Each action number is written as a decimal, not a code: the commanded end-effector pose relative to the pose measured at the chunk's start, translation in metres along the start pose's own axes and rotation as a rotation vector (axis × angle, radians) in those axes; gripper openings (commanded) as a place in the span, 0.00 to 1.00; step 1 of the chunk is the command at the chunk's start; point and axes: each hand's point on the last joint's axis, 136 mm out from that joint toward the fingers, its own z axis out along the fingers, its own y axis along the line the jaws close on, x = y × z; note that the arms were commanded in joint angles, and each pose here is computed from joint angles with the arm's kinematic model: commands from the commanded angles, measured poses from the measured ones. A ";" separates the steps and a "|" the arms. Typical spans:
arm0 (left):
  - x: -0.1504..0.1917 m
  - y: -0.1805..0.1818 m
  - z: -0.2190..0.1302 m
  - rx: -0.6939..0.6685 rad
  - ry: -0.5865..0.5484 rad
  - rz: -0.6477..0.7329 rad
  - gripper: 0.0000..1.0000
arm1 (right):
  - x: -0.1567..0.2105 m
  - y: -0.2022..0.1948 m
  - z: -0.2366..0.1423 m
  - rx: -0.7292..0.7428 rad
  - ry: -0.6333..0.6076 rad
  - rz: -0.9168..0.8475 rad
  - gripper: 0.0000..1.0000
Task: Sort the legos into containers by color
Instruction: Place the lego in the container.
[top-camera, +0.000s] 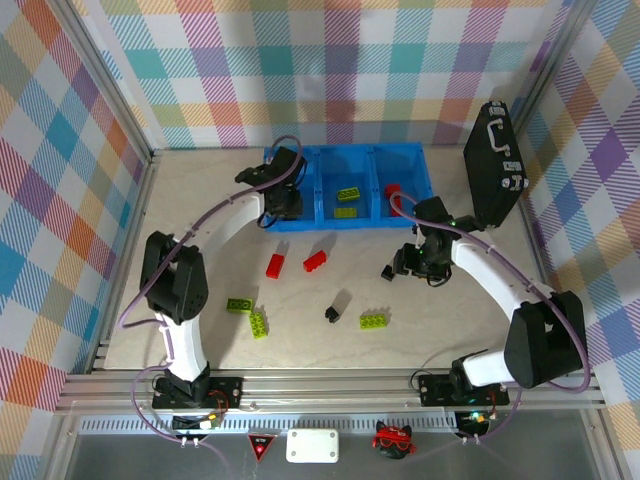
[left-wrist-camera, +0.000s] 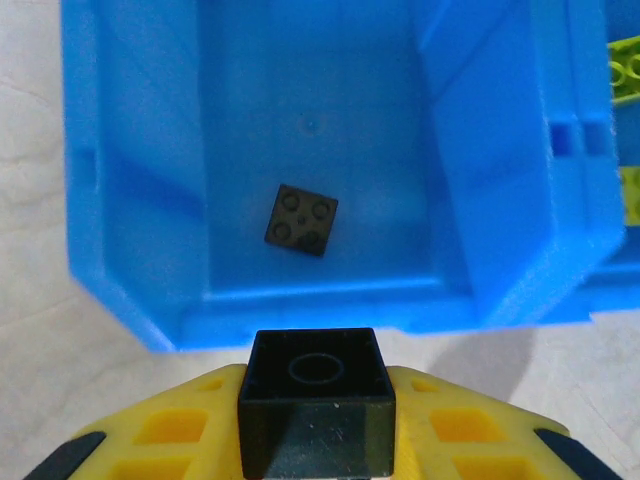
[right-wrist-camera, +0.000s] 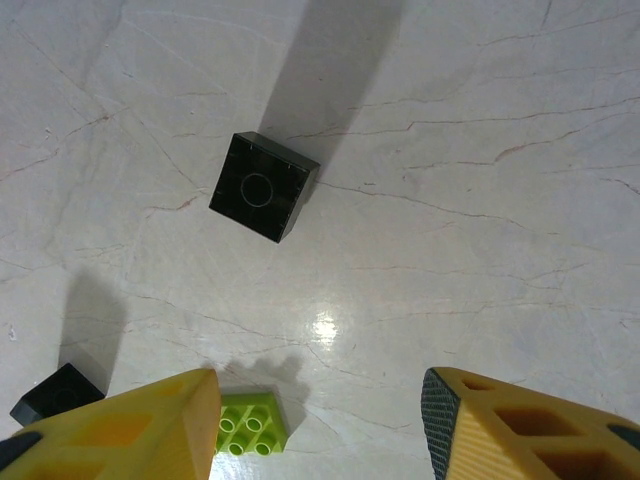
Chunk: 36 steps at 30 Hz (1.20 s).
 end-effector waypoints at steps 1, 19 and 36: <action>-0.022 -0.003 0.014 0.015 -0.029 0.026 0.32 | 0.002 0.000 -0.011 0.006 -0.013 -0.019 0.57; -0.050 -0.009 0.115 -0.006 0.004 0.033 0.33 | 0.011 -0.007 -0.018 0.018 -0.031 -0.005 0.58; -0.049 0.006 0.140 -0.038 0.030 -0.015 0.43 | 0.016 -0.010 -0.020 0.022 -0.031 0.001 0.58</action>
